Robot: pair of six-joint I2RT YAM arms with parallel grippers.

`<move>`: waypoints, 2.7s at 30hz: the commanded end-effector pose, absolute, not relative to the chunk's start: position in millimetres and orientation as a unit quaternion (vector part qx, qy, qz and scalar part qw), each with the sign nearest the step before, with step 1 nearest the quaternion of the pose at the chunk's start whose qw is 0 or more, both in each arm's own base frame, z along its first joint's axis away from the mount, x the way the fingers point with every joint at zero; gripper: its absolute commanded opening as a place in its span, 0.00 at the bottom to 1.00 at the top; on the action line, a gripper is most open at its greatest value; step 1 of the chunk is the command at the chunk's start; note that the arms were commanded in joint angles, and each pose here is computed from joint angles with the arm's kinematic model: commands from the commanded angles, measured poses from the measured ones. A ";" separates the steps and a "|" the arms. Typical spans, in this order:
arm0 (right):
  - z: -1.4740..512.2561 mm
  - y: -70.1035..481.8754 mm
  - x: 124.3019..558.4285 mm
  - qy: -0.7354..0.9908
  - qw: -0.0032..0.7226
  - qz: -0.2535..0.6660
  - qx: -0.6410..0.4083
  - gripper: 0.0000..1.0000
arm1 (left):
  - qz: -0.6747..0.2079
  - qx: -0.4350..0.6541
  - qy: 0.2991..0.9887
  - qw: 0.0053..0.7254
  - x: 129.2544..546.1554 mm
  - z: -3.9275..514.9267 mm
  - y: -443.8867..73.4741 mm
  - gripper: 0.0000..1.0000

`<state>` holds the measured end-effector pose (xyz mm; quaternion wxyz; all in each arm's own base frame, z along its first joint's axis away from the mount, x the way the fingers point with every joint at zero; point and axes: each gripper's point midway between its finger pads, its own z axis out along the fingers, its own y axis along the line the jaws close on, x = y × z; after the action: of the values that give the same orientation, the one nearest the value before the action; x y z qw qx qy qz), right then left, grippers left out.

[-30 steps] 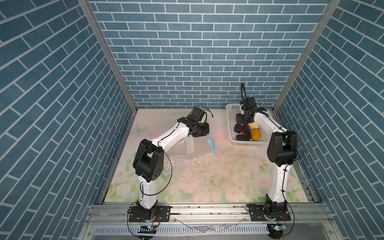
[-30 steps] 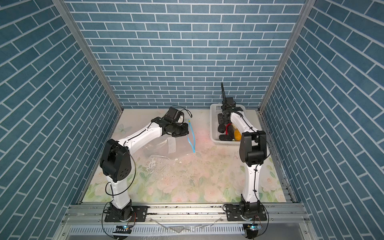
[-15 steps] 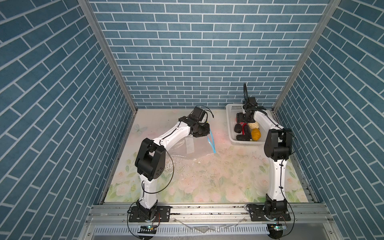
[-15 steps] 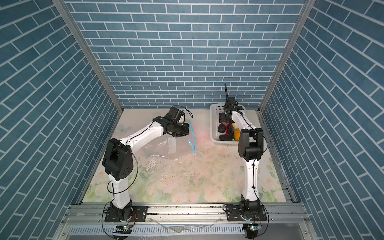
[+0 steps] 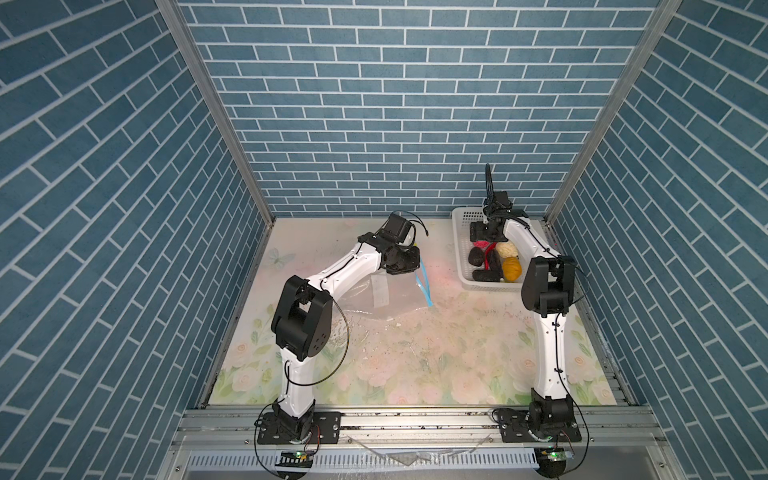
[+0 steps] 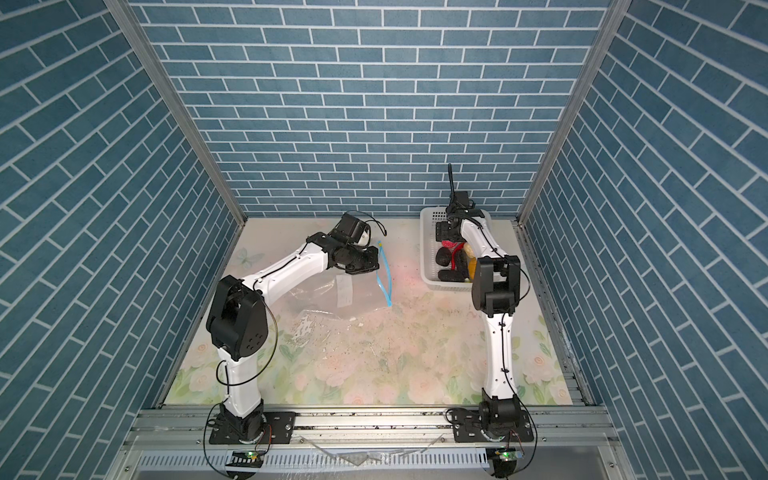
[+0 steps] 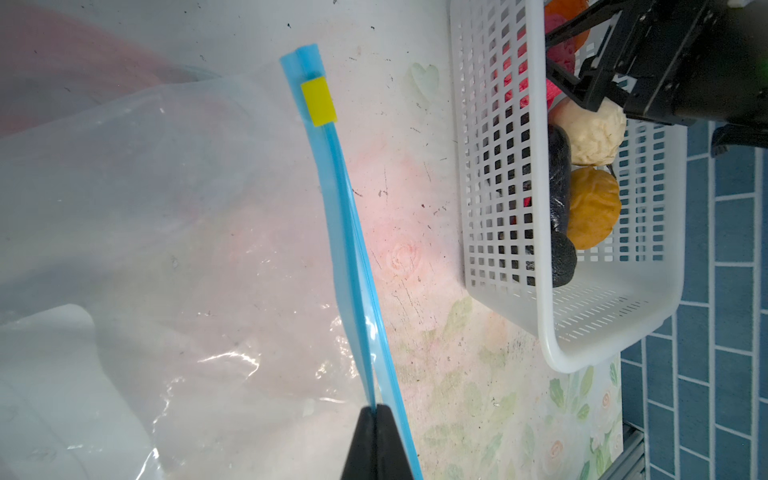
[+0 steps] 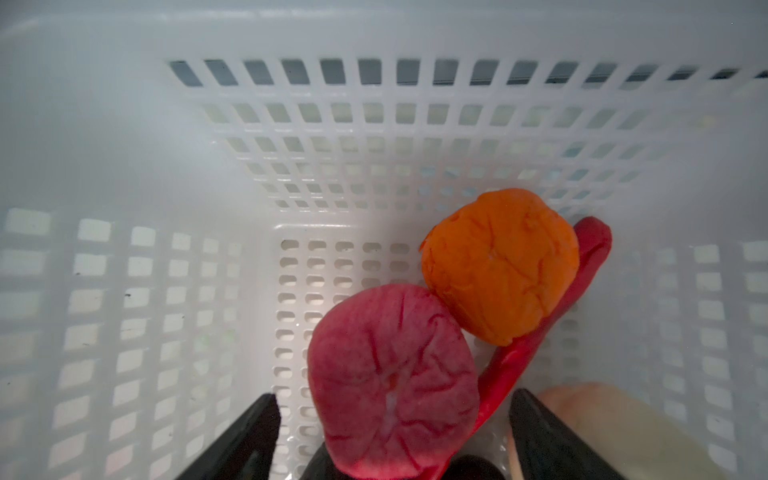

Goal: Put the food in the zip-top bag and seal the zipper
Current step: 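Lower the right gripper into the basket and grasp the pink round food, then lift the pink food with the right gripper and carry it toward the bag mouth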

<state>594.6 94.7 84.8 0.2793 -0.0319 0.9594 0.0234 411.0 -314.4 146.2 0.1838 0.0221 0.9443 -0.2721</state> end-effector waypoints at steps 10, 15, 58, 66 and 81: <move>75.1 93.9 600.9 0.961 0.272 0.043 0.000 0.78 | -0.271 0.034 0.945 0.178 410.0 141.6 -319.1 0.01; 72.9 93.8 600.1 0.961 0.273 0.046 0.005 0.73 | -0.271 0.034 0.945 0.178 409.6 141.7 -319.1 0.01; 174.7 122.3 522.0 0.911 0.376 0.168 0.002 0.64 | -0.286 0.033 0.937 0.199 407.0 161.0 -318.1 0.01; 190.5 138.7 484.4 0.908 0.376 0.186 -0.020 0.64 | -0.290 0.037 0.934 0.204 404.5 168.1 -319.1 0.01; 184.6 235.1 409.7 0.880 0.320 0.337 -0.099 0.62 | -0.301 0.041 0.929 0.212 401.9 180.3 -323.6 0.01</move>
<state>421.1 217.5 173.0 0.3210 -0.0907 0.9000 0.2807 407.2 -320.4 163.8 0.2002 0.0331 0.9355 -0.2893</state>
